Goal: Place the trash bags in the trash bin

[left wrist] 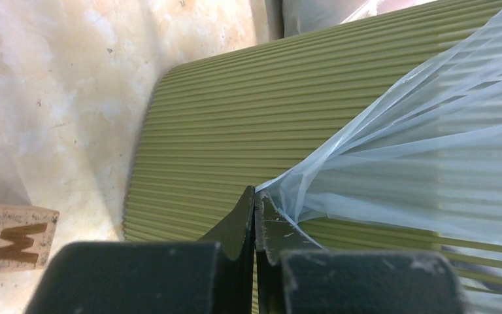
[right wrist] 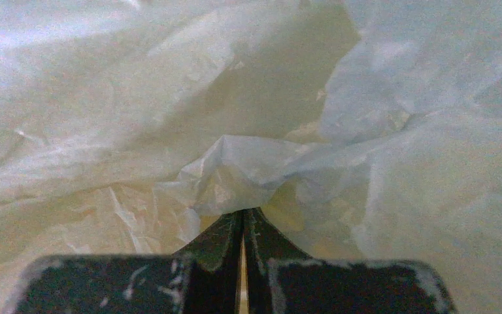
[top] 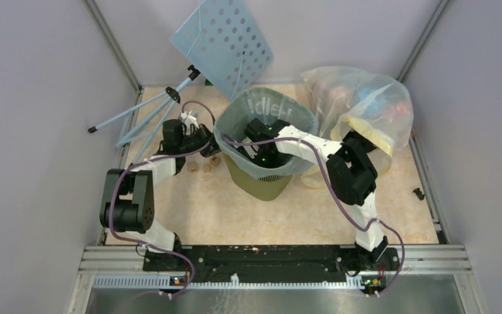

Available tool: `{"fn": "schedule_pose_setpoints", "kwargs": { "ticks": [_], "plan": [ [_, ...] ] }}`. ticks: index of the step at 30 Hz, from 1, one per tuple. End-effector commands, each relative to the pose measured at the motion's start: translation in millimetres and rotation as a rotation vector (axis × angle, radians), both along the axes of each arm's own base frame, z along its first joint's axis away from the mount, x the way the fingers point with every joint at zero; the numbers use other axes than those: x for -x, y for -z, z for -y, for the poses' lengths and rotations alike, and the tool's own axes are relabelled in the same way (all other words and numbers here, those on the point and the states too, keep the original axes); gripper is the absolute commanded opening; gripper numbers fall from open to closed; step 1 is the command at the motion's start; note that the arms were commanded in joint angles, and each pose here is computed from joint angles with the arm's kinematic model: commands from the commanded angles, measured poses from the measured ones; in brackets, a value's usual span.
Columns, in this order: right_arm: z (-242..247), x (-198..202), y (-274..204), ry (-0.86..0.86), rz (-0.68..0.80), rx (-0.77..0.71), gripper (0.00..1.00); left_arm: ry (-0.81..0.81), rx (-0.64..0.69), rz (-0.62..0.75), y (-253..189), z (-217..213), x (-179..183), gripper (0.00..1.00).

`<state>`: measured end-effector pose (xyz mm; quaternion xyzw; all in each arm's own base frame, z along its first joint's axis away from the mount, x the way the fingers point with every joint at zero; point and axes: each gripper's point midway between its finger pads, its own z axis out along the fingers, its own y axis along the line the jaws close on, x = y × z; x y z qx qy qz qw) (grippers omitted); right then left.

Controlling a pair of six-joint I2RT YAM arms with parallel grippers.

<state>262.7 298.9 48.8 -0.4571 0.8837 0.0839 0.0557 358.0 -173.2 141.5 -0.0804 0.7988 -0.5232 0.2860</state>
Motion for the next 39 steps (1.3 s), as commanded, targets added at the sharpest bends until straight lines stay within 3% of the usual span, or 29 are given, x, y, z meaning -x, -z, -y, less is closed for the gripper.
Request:
{"fn": "schedule_pose_setpoints", "kwargs": {
  "ticks": [1, 11, 26, 31, 39],
  "plan": [
    [-7.9, -4.3, -2.6, -0.006, 0.028, -0.018, 0.0, 0.014, -0.039, -0.008, 21.8, 4.7, -1.1, 0.0],
    [-13.3, -11.8, -25.7, 0.008, 0.072, -0.051, 0.0, 0.009, -0.055, 0.009, 13.5, 3.5, -3.4, 0.0],
    [-16.3, -28.9, -105.6, 0.151, 0.221, -0.214, 0.01, -0.002, -0.079, 0.029, -0.4, 0.6, -5.8, 0.04],
    [-19.2, -33.5, -151.0, 0.207, 0.278, -0.304, 0.07, -0.019, -0.102, 0.033, -3.8, -4.1, -5.4, 0.11],
    [-14.5, -42.0, -201.5, 0.252, 0.365, -0.378, 0.1, -0.065, -0.156, 0.033, -9.8, -26.3, 2.5, 0.34]
  ]
}}
